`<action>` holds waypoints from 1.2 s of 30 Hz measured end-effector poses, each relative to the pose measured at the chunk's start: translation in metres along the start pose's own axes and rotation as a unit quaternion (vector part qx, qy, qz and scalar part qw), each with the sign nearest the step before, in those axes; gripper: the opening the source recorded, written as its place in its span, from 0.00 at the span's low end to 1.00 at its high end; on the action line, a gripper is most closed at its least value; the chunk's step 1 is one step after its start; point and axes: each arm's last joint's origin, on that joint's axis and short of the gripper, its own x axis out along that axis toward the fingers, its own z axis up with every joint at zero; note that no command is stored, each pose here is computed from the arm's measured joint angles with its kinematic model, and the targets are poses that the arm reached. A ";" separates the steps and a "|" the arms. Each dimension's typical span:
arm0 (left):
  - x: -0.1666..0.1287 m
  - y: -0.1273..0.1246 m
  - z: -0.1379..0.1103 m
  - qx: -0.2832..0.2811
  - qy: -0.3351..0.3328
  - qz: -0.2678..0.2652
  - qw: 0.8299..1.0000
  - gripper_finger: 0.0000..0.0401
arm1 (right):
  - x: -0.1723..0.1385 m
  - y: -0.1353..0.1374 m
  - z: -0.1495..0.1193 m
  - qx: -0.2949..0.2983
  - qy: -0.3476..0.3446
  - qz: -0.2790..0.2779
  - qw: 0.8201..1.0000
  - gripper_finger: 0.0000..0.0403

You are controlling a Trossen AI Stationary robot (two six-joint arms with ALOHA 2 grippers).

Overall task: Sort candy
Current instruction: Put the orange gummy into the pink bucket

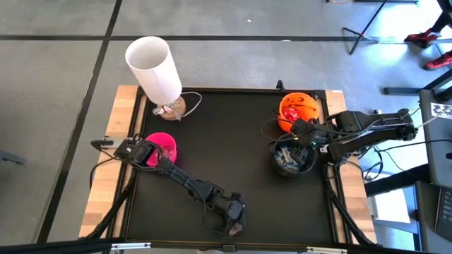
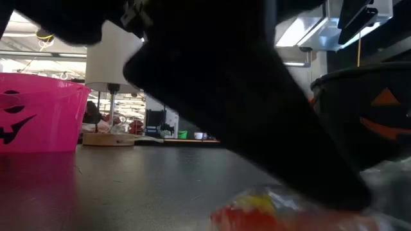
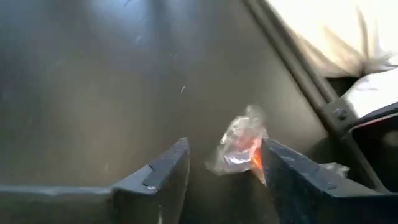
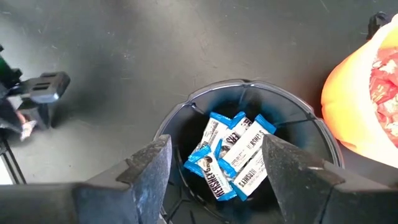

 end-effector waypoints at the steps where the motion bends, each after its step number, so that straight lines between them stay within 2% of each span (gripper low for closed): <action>1: 0.000 0.002 -0.002 -0.003 0.009 0.008 1.000 0.46 | 0.000 0.000 0.000 0.000 0.000 0.000 1.000 0.62; 8: -0.002 0.010 -0.007 -0.022 0.042 0.023 0.999 0.28 | 0.000 0.000 0.000 -0.012 0.000 0.000 1.000 0.62; 15: -0.003 0.012 -0.007 -0.022 0.046 0.014 0.999 0.03 | 0.000 0.000 0.000 -0.012 0.000 -0.001 1.000 0.62; 21: -0.014 0.009 0.002 -0.001 0.075 0.023 0.997 0.00 | 0.000 0.000 0.000 -0.012 0.000 -0.001 1.000 0.62; 26: -0.052 0.005 0.028 0.017 0.118 0.102 0.988 0.00 | 0.000 0.000 0.000 -0.012 0.000 -0.002 1.000 0.62; 30: -0.091 -0.001 0.039 0.031 0.152 0.180 0.971 0.00 | 0.000 0.000 0.000 -0.012 -0.001 -0.001 1.000 0.62; 34: -0.137 -0.010 0.043 0.027 0.169 0.262 0.950 0.00 | 0.000 0.000 0.000 -0.012 0.000 -0.001 1.000 0.62; 36: -0.164 -0.015 0.042 0.020 0.180 0.315 0.932 0.00 | 0.000 0.000 0.000 -0.012 0.000 -0.001 1.000 0.62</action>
